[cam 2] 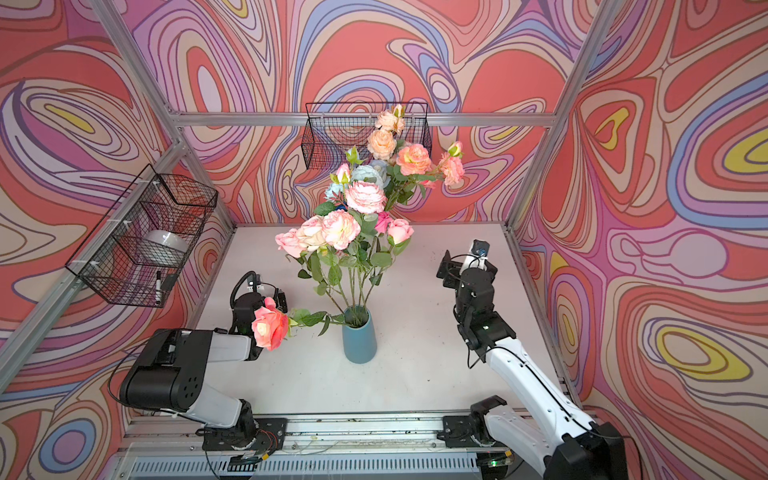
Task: Arrange flowers in a vase
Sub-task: Reset both arms
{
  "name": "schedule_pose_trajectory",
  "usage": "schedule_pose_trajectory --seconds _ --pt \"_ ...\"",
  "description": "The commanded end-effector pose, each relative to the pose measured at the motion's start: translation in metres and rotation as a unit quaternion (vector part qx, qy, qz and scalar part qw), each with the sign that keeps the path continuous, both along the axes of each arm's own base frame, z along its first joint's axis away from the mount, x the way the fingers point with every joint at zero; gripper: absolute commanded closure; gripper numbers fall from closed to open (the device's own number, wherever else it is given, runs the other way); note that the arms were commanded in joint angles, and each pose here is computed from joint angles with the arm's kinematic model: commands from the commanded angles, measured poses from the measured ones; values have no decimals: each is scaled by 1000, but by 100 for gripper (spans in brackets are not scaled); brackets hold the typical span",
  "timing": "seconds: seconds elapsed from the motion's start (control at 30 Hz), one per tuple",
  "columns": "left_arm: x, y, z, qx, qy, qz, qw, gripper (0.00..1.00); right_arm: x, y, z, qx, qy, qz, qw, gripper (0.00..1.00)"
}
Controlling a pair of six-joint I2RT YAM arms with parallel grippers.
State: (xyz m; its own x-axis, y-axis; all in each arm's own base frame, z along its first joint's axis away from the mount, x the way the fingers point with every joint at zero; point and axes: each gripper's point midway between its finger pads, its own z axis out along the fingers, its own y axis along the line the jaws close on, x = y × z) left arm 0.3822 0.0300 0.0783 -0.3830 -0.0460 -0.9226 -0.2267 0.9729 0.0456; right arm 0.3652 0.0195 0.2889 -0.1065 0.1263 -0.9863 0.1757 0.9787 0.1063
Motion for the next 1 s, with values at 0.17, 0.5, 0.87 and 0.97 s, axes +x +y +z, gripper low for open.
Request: schedule_pose_trajectory --seconds 0.17,0.5,0.87,0.97 --pt "6 1 13 5 -26 -1 1000 0 17 -24 -50 -31 20 52 998 2" --pt "5 0 13 6 -28 -2 1000 0 38 -26 -130 -51 49 61 996 2" --pt "6 0 13 5 -28 -3 1000 0 60 -18 -195 -42 81 99 991 2" --pt "6 0 12 5 -27 -3 1000 0 64 -29 -199 -34 92 69 993 2"
